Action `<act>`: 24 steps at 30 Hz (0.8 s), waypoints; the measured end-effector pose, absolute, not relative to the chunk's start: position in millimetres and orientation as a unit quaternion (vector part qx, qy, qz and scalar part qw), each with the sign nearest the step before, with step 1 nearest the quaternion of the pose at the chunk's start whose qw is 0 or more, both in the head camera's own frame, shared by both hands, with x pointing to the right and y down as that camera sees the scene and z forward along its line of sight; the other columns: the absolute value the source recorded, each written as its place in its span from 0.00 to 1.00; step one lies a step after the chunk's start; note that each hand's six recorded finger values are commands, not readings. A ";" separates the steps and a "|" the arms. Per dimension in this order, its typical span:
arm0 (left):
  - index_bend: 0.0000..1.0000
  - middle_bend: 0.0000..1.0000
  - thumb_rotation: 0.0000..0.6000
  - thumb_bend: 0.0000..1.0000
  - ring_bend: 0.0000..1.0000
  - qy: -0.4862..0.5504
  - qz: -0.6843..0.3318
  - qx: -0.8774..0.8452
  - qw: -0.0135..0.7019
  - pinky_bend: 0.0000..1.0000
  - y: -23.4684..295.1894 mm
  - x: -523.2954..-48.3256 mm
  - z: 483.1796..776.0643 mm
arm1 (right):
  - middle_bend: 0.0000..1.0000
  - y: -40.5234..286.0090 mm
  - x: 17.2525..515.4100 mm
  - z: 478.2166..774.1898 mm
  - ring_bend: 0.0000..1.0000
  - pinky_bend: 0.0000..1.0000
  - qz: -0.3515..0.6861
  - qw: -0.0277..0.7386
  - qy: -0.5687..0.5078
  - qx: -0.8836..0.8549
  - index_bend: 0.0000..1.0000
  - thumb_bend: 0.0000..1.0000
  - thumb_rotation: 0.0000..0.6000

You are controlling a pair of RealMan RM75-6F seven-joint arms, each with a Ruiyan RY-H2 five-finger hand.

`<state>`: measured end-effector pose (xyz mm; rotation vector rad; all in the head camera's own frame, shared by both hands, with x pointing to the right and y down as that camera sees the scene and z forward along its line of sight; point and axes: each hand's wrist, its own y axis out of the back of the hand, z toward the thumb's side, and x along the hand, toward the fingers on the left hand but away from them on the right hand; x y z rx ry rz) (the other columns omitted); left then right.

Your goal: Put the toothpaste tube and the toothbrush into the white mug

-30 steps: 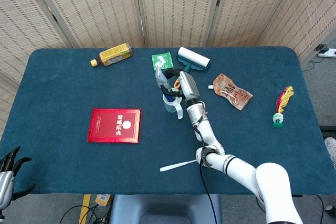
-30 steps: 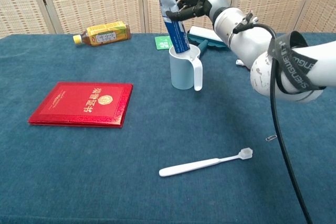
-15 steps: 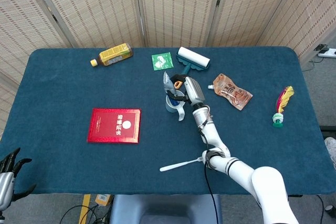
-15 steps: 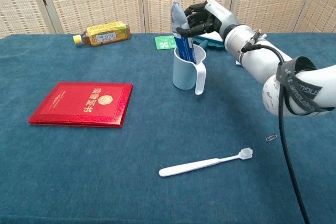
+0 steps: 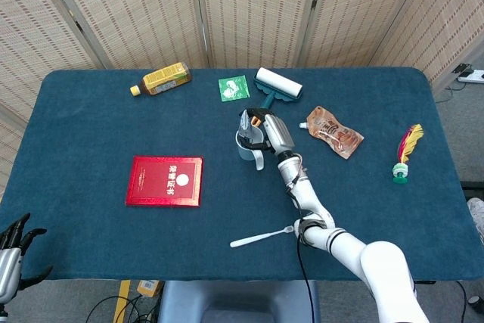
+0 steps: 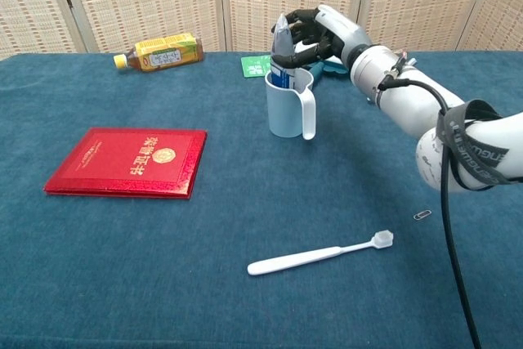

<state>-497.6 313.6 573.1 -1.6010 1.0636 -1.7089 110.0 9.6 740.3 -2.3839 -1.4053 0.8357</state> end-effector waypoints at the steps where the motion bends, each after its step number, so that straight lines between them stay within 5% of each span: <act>1: 0.28 0.05 1.00 0.23 0.06 0.397 -0.637 -0.598 0.282 0.15 313.3 -497.5 573.2 | 0.30 8.9 111.2 738.0 0.17 0.11 0.284 0.130 -0.482 -0.819 0.22 0.20 1.00; 19: 0.28 0.05 1.00 0.23 0.06 0.393 -0.619 -0.612 0.296 0.15 301.6 -483.5 574.1 | 0.31 16.0 178.5 652.2 0.14 0.09 0.224 0.230 -0.476 -0.819 0.20 0.21 1.00; 24: 0.28 0.05 1.00 0.23 0.06 0.393 -0.617 -0.612 0.300 0.15 297.7 -481.3 572.2 | 0.37 37.0 203.7 623.2 0.19 0.25 0.213 0.278 -0.460 -0.816 0.27 0.22 1.00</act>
